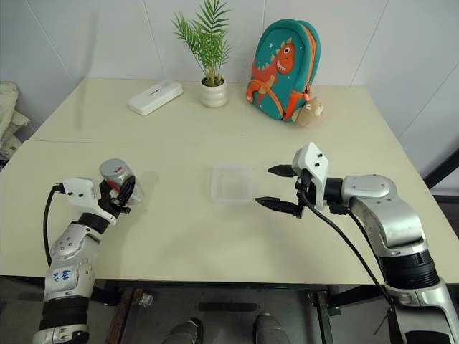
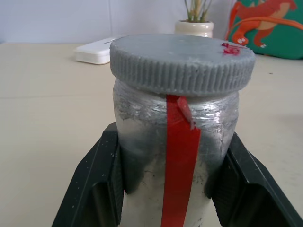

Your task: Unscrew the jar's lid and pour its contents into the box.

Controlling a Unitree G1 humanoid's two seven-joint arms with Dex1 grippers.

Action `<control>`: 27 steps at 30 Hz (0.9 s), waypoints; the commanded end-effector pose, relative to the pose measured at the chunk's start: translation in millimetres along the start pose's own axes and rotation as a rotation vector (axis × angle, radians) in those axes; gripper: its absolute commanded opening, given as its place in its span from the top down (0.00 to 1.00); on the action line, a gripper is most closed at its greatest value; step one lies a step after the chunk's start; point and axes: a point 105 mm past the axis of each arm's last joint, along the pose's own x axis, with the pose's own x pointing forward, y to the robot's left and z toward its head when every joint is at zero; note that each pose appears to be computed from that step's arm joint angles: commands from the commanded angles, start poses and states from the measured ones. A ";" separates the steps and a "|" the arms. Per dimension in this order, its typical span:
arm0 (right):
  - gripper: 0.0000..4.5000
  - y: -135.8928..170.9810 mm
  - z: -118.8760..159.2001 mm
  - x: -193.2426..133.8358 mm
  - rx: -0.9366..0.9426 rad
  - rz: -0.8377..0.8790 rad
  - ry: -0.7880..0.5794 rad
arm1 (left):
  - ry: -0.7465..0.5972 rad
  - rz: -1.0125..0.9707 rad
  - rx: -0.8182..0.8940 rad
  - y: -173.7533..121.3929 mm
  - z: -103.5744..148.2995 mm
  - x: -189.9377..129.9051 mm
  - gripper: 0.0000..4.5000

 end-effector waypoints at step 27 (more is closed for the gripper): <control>0.00 68.3 98.4 95.5 0.163 -0.166 -0.315 | -0.027 -1.021 -0.068 -132.0 79.4 22.3 0.57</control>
